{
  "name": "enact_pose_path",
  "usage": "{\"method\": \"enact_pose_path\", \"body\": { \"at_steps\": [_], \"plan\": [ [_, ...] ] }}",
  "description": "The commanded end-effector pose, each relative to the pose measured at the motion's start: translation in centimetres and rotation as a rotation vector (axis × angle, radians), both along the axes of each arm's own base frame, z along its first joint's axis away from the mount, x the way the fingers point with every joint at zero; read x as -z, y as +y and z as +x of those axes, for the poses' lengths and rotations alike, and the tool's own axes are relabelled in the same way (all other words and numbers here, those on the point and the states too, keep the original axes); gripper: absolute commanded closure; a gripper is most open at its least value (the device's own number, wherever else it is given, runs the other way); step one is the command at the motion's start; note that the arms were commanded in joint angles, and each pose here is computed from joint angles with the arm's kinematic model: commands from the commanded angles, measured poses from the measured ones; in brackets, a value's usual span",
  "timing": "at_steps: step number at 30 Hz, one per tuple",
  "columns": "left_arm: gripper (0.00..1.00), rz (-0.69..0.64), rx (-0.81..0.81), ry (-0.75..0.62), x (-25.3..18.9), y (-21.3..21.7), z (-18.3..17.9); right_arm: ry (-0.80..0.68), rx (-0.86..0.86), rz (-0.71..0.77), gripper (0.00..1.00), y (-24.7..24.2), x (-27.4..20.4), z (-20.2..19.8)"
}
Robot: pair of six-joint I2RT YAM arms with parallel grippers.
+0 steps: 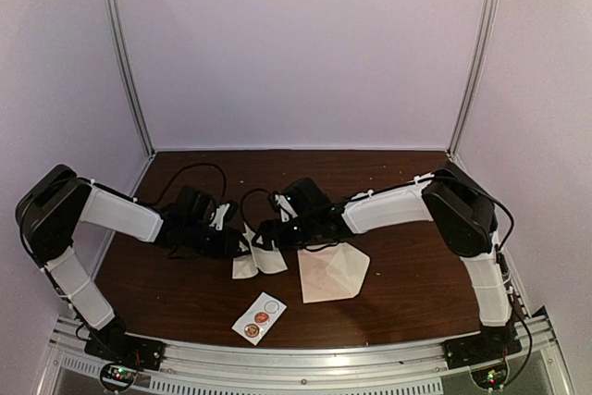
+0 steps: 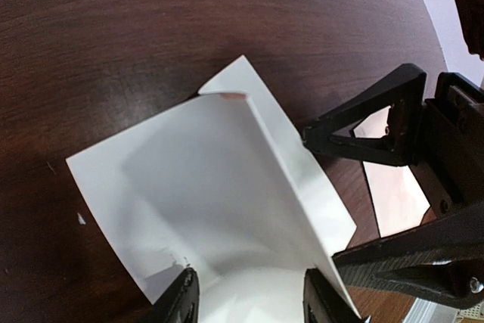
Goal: Place the letter into the envelope and seal it
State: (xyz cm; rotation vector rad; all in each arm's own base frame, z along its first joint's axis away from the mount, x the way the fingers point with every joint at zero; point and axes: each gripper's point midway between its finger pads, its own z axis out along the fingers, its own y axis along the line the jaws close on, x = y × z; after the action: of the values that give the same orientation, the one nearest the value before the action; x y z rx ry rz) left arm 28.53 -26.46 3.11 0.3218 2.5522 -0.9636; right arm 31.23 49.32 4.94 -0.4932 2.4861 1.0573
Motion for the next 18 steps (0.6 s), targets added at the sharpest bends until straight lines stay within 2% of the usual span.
{"method": "enact_pose_path", "body": {
  "at_steps": [1, 8, 18],
  "plan": [
    [0.52, -0.066, 0.017, -0.041, -2.2, -1.5, 0.7, 0.028, -0.033, -0.018, 0.20, 0.4, 1.0, -1.3],
    [0.52, -0.090, 0.011, -0.057, -3.2, -2.1, 0.9, 0.018, -0.046, 0.004, 0.21, 0.6, -0.4, -1.8],
    [0.52, -0.196, 0.034, -0.165, -9.1, -4.4, 2.0, -0.052, -0.020, 0.018, 0.20, -0.2, -5.2, -1.5]
  ]
}}
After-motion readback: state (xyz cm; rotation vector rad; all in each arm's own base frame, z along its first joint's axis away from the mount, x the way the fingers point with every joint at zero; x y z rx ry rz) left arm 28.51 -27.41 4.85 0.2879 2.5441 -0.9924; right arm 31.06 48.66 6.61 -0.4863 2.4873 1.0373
